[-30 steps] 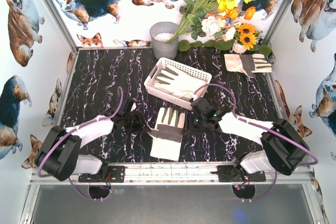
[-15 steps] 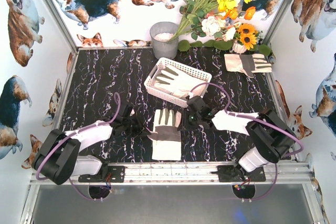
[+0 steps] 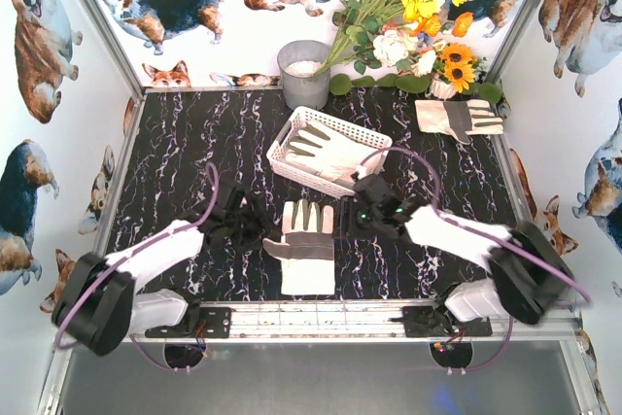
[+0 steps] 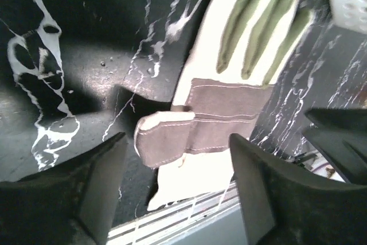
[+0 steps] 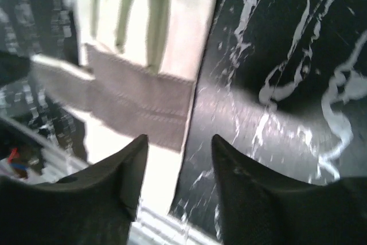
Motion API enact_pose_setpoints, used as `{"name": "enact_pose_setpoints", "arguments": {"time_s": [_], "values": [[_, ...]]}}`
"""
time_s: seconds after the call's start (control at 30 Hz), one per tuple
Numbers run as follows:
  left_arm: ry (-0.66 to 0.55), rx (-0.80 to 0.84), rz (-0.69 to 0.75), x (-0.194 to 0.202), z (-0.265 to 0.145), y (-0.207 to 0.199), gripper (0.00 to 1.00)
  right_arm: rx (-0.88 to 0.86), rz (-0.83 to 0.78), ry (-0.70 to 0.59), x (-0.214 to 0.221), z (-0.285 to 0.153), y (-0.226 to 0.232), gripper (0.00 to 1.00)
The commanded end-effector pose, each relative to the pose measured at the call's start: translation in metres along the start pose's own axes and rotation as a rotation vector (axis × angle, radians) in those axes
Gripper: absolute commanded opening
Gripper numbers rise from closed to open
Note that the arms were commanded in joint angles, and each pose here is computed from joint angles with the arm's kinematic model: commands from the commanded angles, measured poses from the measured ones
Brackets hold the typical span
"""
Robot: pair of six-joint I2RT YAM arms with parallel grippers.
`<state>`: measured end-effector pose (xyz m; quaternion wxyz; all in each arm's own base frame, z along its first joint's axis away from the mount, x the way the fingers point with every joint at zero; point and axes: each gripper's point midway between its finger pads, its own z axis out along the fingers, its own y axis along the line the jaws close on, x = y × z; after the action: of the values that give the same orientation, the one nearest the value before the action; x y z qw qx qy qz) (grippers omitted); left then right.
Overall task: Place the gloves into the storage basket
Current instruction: Adjust the glove at the center of the board.
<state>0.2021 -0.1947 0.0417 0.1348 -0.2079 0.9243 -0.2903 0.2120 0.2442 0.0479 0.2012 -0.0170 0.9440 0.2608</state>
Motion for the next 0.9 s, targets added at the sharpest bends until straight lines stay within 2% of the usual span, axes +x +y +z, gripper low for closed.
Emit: {"name": "enact_pose_setpoints", "arguments": {"time_s": [0.0,0.07,0.13,0.3,0.37,0.53,0.63,0.77,0.87], "values": [[-0.156,-0.095,0.083,-0.032,-0.042,-0.01,0.72,-0.055,-0.058,-0.124,-0.035,-0.075,0.034,0.53],[-0.249,-0.11,0.151,-0.056,-0.069,-0.027,0.85,-0.045,-0.069,-0.221,-0.051,-0.112,0.039,0.59],[-0.318,-0.139,0.221,-0.079,-0.092,-0.037,0.92,0.011,-0.081,-0.307,-0.068,-0.141,0.031,0.63],[-0.494,-0.28,0.403,-0.141,-0.131,-0.029,0.96,0.214,-0.117,-0.38,-0.101,-0.166,-0.019,0.63],[-0.57,-0.316,0.426,-0.162,-0.139,-0.021,0.97,0.308,-0.11,-0.423,-0.118,-0.169,-0.046,0.63],[-0.721,-0.275,0.431,-0.204,-0.156,-0.023,0.97,0.421,0.077,-0.525,-0.165,-0.173,-0.116,0.62],[-0.778,-0.342,0.464,-0.22,-0.172,-0.019,0.97,0.478,0.257,-0.542,-0.183,-0.163,-0.161,0.62],[-0.888,-0.427,0.515,-0.233,-0.193,-0.011,0.97,0.48,0.438,-0.644,-0.218,-0.154,-0.195,0.63],[-0.911,-0.443,0.528,-0.233,-0.196,-0.005,0.98,0.483,0.555,-0.728,-0.243,-0.143,-0.222,0.63]]}}
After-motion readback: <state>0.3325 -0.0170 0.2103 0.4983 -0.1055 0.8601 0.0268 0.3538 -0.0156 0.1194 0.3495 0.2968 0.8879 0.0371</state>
